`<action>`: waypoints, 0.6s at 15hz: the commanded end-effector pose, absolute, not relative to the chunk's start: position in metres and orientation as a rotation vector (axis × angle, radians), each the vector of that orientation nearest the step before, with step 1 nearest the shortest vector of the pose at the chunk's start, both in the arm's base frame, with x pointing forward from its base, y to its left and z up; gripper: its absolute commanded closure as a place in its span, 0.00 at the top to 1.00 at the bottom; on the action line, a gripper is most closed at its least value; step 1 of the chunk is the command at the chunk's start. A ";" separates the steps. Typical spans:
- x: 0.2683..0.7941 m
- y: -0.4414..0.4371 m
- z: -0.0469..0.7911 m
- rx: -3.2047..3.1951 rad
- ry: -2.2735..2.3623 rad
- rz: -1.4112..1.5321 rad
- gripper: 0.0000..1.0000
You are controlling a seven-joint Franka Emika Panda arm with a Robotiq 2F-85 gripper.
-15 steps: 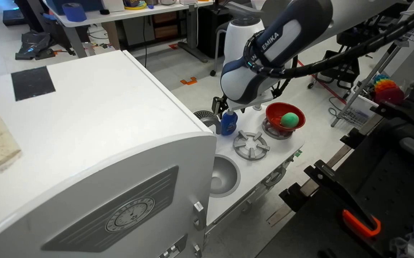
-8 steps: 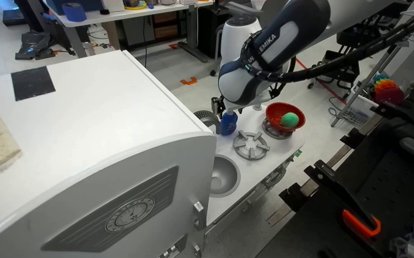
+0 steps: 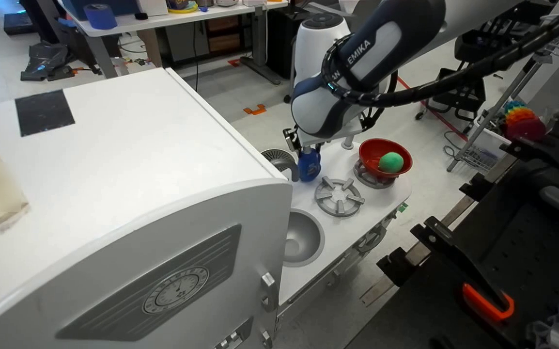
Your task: Move the blue bottle to the right
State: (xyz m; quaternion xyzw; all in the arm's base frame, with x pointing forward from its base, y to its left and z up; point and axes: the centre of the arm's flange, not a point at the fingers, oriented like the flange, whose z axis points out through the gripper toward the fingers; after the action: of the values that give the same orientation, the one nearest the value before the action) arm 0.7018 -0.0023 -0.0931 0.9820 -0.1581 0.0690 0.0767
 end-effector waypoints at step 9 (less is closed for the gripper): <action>0.762 -0.042 -0.133 2.872 -0.697 0.232 0.24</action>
State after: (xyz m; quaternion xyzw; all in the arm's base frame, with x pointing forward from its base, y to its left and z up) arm 0.7054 -0.0269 -0.0870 0.9704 -0.2086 0.0804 0.0910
